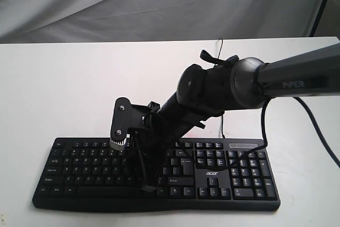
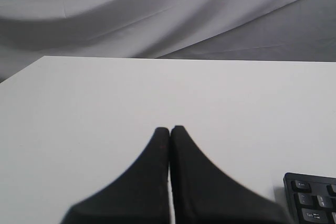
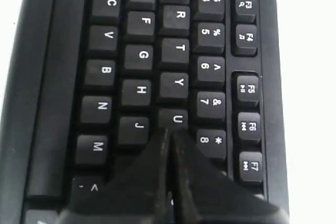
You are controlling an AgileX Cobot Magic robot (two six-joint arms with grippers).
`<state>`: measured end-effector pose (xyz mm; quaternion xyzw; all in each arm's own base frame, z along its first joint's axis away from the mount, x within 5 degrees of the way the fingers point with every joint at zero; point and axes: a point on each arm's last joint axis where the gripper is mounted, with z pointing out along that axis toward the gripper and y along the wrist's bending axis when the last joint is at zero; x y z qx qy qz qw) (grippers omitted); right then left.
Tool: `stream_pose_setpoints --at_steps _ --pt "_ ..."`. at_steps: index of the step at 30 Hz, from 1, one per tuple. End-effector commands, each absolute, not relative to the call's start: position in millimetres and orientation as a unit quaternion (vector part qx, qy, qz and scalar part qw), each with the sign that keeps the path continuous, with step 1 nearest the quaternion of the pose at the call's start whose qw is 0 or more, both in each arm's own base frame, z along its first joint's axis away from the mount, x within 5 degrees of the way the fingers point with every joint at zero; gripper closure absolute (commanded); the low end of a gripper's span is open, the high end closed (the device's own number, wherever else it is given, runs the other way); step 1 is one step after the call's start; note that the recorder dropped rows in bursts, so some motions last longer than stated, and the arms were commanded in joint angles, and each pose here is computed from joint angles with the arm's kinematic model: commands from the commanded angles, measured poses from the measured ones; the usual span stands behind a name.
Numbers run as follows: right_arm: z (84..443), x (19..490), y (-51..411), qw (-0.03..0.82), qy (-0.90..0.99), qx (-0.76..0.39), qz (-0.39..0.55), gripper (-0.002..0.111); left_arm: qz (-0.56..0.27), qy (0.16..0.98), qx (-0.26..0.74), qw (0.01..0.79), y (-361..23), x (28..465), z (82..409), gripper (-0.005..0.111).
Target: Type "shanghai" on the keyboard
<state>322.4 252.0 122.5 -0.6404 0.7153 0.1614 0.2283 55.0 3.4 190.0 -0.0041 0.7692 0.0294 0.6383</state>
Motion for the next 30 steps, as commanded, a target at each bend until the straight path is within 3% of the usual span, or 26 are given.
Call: stream_pose_setpoints --at_steps 1,9,26,30 --pt "133.4 320.7 251.2 0.236 0.71 -0.643 0.165 0.108 0.028 0.767 -0.003 0.641 3.2 54.9 189.1 0.106" --pt "160.4 316.7 250.6 0.256 0.706 -0.638 0.173 0.108 0.028 0.767 -0.003 0.641 3.2 54.9 189.1 0.106" --pt "162.7 317.5 250.9 0.263 0.707 -0.634 0.172 0.108 0.028 0.767 -0.003 0.641 3.2 54.9 189.1 0.106" --pt "177.1 316.5 250.7 0.282 0.706 -0.626 0.174 0.108 0.028 0.767 -0.003 0.641 3.2 54.9 189.1 0.106"
